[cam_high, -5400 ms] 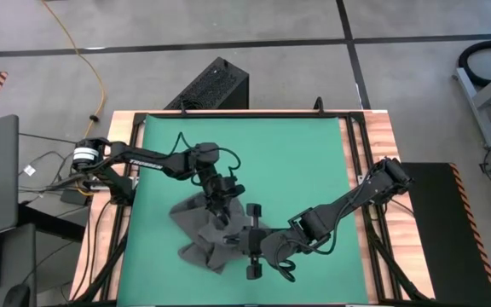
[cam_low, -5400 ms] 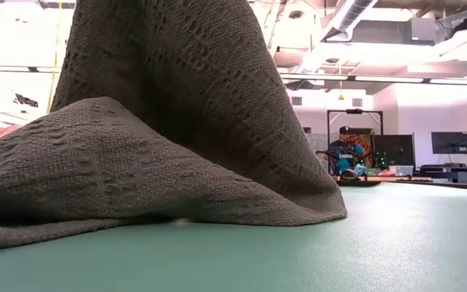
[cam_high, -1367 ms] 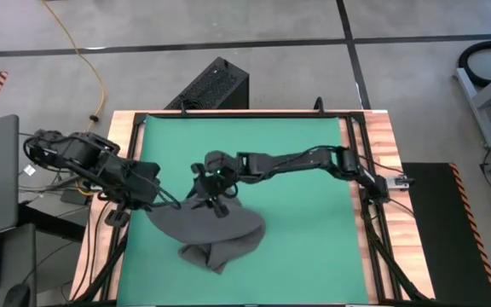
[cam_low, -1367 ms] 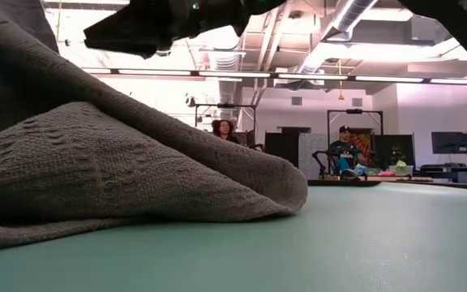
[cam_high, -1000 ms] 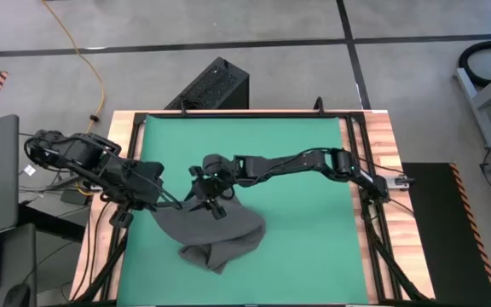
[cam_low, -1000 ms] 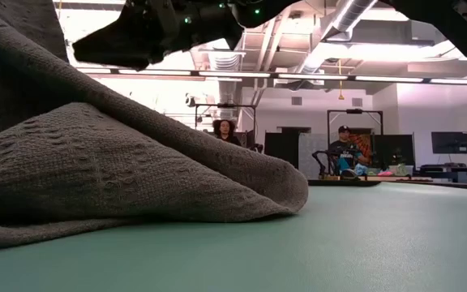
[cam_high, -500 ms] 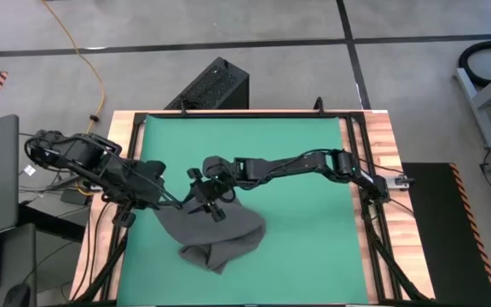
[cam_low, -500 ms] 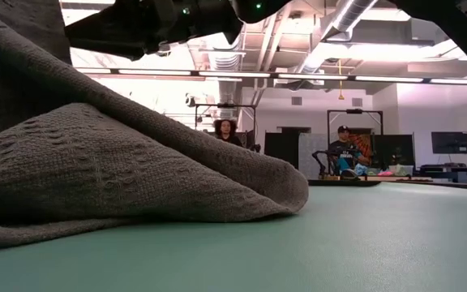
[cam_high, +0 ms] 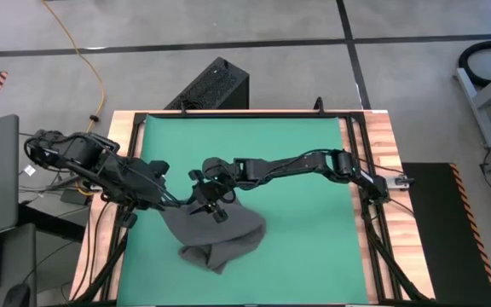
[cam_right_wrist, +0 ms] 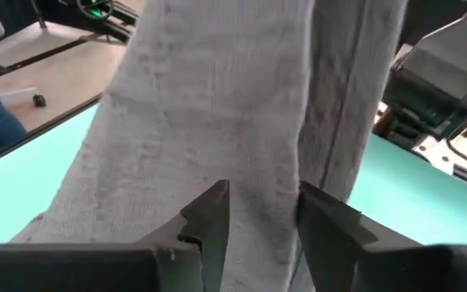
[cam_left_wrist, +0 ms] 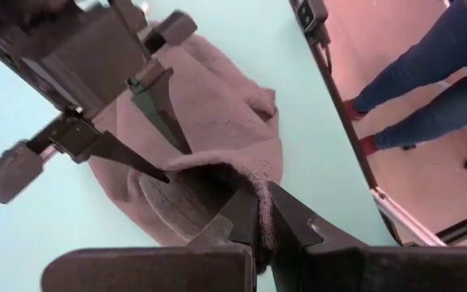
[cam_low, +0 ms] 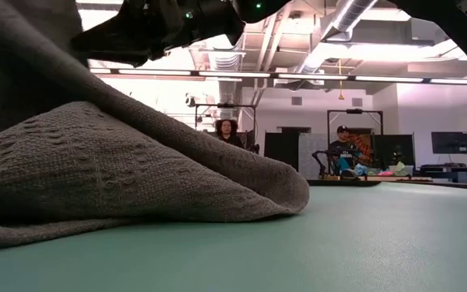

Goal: Roll towel
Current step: Fold the gray towel

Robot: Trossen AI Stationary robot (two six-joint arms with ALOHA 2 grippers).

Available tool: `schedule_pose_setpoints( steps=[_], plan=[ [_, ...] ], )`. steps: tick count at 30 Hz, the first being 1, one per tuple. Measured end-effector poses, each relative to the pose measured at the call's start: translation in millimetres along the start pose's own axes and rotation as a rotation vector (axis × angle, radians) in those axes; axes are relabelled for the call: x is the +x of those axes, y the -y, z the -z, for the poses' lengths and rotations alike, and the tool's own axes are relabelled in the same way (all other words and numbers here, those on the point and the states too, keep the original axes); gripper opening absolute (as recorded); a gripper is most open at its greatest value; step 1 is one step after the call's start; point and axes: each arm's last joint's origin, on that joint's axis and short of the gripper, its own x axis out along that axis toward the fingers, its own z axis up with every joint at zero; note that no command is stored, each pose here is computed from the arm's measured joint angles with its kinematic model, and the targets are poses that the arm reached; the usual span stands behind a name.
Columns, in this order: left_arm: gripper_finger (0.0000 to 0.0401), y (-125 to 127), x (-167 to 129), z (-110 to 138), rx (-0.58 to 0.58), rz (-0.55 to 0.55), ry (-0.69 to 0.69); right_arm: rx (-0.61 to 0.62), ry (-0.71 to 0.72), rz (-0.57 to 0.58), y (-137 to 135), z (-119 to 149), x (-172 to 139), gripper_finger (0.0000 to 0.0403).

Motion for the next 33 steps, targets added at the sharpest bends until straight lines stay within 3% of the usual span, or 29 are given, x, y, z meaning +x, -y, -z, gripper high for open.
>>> schedule_pose_setpoints(
  steps=[5,9,11,13,18,23,27,33],
  plan=[
    [0.0000,1,-16,-5,0.017,-0.037,0.066,-0.032,-0.062,-0.055,-6,6,1,0.0120],
    [0.0000,2,-27,-8,0.022,-0.058,0.111,-0.041,-0.096,-0.073,-9,9,1,0.0052],
    [0.0000,2,-30,-9,0.022,-0.068,0.122,-0.035,-0.102,-0.073,-9,10,1,0.0018],
    [0.0000,2,-33,-8,0.020,-0.072,0.114,0.005,-0.127,-0.020,-7,11,0,0.0014],
    [0.0000,0,-39,-2,-0.032,-0.141,0.068,0.058,-0.334,0.305,3,6,-23,0.0009],
    [0.0000,-6,-42,3,-0.018,-0.358,0.041,0.049,-0.495,0.586,14,-14,-70,0.0009],
    [0.0000,-18,-45,2,0.037,-0.617,0.036,0.008,-0.574,0.898,20,-41,-116,0.0009],
    [0.0000,-41,-59,-10,0.161,-1.138,0.006,-0.070,-0.620,1.280,24,-83,-189,0.0009]
  ],
)
